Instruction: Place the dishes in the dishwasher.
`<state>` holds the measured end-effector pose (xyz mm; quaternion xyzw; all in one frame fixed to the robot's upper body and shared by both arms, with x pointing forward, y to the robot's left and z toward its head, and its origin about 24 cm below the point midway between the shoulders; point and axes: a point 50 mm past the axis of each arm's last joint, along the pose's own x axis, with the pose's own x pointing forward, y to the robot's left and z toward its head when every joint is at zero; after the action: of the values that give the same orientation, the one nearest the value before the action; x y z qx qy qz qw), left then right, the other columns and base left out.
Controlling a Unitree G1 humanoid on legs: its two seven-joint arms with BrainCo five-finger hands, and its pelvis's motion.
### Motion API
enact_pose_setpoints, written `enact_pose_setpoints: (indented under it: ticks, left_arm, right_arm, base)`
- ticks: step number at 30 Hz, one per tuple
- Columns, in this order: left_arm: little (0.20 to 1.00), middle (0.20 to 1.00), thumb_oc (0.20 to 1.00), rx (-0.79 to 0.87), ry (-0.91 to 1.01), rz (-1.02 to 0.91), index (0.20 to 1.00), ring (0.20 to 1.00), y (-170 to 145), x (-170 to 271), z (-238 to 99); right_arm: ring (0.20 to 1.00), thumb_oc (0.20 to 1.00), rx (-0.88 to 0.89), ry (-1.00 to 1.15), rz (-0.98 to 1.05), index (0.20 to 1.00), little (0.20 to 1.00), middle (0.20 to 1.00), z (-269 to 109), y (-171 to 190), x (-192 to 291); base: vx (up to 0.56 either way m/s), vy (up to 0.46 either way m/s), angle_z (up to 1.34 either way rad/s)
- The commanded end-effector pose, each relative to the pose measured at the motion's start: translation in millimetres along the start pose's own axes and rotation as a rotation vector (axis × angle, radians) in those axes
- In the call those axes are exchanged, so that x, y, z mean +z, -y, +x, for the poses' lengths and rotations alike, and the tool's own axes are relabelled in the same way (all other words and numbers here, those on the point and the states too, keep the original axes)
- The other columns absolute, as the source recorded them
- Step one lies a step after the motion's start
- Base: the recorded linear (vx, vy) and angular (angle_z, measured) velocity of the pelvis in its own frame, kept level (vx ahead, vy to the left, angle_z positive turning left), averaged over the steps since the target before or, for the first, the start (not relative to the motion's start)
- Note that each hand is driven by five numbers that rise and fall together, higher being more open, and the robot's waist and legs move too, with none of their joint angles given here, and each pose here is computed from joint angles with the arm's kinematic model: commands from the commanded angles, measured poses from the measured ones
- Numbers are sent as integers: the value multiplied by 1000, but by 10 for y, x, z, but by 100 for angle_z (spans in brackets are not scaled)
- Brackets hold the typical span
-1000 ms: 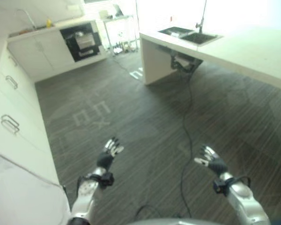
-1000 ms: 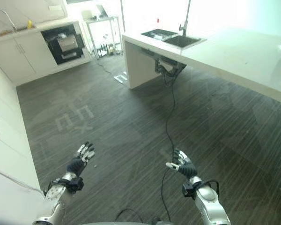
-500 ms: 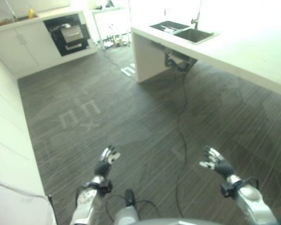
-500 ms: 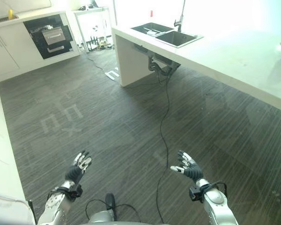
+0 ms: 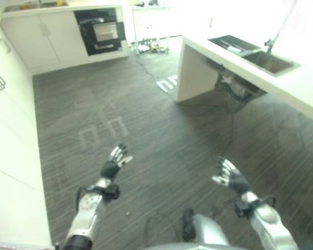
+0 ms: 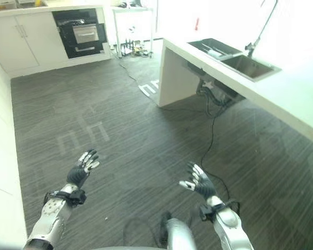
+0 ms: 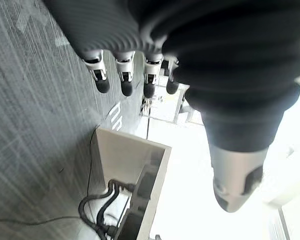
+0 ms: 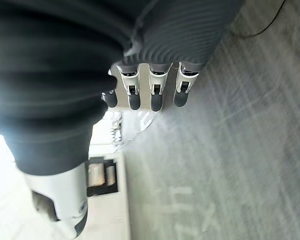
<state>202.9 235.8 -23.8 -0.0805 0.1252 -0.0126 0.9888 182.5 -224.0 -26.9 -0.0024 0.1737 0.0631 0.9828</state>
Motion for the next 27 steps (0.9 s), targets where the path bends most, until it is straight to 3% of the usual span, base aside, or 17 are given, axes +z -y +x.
enact_pose_setpoints:
  ticks: [1,7,13,16,27]
  left_arm:
    - [1000,1000,1000,-89,130,69,1000,1000,125,288,113]
    - [1000,1000,1000,-83,185,29,1000,1000,172,385,162]
    - [1000,1000,1000,-86,513,12,1000,1000,215,997,58]
    - [1000,1000,1000,-106,589,25,1000,1000,234,1123,-20]
    - [1000,1000,1000,-121,665,87,1000,1000,195,1207,-196]
  right_arm:
    - [1000,1000,35,245,-18,1000,1000,1000,145,-41,491]
    - [1000,1000,21,295,-58,1000,1000,1000,216,-41,712]
    - [1000,1000,84,510,-194,1000,1000,1000,4,40,1269]
    - [1000,1000,96,550,-221,1000,1000,1000,-52,67,1378]
    - [1000,1000,126,591,-214,1000,1000,1000,-88,57,1530]
  base:
    - [468,-276,48]
    - [331,-240,12]
    - [223,-213,-32]
    - [238,-187,-82]
    - [381,214,-51]
